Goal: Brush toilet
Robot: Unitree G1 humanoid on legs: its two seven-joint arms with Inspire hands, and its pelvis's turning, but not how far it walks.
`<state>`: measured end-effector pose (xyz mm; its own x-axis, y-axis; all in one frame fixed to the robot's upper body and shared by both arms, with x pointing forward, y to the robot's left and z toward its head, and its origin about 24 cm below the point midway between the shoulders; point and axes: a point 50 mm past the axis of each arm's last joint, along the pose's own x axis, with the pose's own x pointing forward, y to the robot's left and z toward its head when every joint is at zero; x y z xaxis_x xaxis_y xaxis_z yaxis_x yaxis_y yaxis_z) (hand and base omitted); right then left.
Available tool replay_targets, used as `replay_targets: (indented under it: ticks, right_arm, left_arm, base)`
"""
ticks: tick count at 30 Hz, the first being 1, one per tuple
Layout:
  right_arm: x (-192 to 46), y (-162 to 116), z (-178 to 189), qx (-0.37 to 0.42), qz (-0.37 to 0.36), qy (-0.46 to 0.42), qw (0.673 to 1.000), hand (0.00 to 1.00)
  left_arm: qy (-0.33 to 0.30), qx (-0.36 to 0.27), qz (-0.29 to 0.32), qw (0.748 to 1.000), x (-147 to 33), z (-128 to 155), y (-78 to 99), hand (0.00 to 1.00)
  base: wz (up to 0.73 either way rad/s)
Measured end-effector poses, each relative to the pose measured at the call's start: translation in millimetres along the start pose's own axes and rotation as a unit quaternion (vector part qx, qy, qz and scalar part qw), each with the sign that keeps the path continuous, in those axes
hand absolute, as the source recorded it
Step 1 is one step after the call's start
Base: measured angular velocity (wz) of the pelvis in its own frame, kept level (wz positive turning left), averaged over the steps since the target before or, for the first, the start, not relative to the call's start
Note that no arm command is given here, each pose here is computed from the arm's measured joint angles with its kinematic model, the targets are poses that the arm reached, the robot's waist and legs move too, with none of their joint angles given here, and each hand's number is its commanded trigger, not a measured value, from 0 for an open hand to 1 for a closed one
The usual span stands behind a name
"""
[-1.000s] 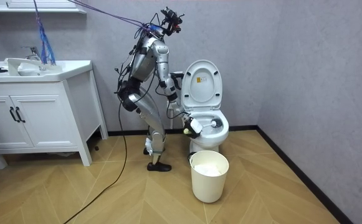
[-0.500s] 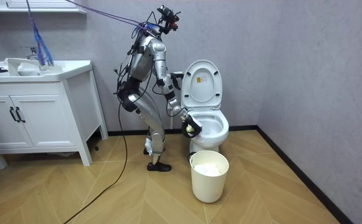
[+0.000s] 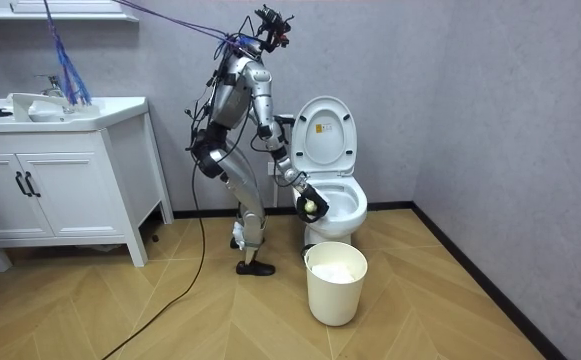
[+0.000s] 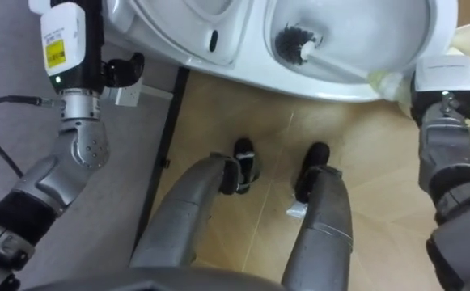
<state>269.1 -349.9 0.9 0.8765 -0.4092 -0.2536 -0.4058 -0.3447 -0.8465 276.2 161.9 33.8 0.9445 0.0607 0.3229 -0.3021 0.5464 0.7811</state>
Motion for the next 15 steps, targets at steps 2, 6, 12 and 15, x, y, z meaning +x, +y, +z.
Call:
replay_targets:
  ticks: [2, 6, 12, 15]
  right_arm:
    - [3, -6, -7, -0.008, -0.002, 0.001, 1.0, 1.0]
    - [6, -14, -18, 0.019, -0.011, 0.017, 1.0, 1.0]
    - [13, -33, -18, 0.076, -0.048, 0.028, 0.996, 1.0]
    - [19, -51, -12, 0.112, -0.079, 0.029, 0.99, 1.0]
  left_arm:
    - [-0.003, 0.002, -0.003, 1.0, -0.3, 0, -0.2, 0.0]
    - [-0.013, -0.012, 0.007, 1.0, 2.6, 6, 5.0, 0.0]
    - [-0.025, 0.001, 0.029, 0.999, 6.4, 2, 13.9, 0.0]
    - [-0.023, 0.008, 0.035, 0.999, 8.1, -1, 17.5, 0.0]
  base:
    - [0.0]
    - [0.08]
    - [0.04]
    - [-0.04]
